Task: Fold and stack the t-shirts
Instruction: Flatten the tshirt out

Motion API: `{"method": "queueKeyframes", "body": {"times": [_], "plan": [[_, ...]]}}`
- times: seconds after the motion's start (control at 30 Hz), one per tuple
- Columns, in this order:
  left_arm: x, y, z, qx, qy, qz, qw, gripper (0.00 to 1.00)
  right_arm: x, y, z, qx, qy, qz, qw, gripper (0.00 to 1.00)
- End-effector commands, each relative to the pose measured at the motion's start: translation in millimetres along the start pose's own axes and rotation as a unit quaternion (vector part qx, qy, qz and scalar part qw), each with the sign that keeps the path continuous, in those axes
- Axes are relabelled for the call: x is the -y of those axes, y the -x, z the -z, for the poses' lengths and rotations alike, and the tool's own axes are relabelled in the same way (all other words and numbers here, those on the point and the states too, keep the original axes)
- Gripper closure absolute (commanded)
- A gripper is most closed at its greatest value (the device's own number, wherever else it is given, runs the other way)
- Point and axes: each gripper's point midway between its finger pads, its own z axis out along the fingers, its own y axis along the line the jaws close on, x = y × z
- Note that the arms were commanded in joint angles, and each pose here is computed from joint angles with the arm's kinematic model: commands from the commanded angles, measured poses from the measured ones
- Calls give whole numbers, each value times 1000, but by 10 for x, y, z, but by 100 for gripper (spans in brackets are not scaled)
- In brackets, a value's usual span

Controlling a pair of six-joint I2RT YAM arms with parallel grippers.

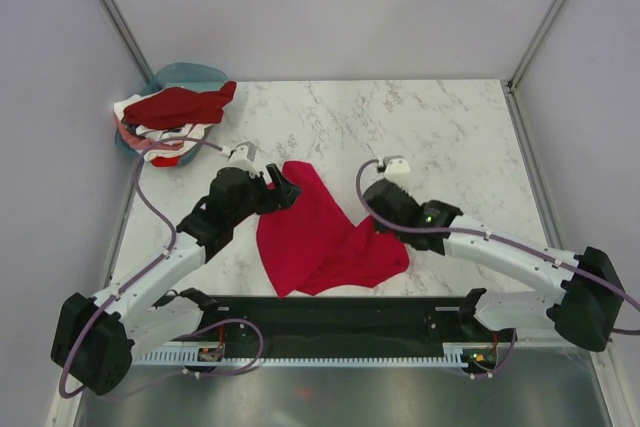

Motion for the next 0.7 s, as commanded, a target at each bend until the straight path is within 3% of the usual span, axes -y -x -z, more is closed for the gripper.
{"method": "queueKeyframes", "body": {"times": [0.0,0.2,0.37,0.67], "plan": [[216,55,-2,8,-53,-43,998,16,385,774,-183,66,-42,-48,996,100],[596,-151,-52,-28,-119,-97,988,15,1018,1474,-391,134,-96,-166,972,100],[824,-596,-231,-115,-158,-131,972,16,1219,1404,-546,154,-100,-209,961,100],[1094,-1148,-532,-182,-145,-217,948,27,1130,1302,-592,158,-64,-213,962,100]]}}
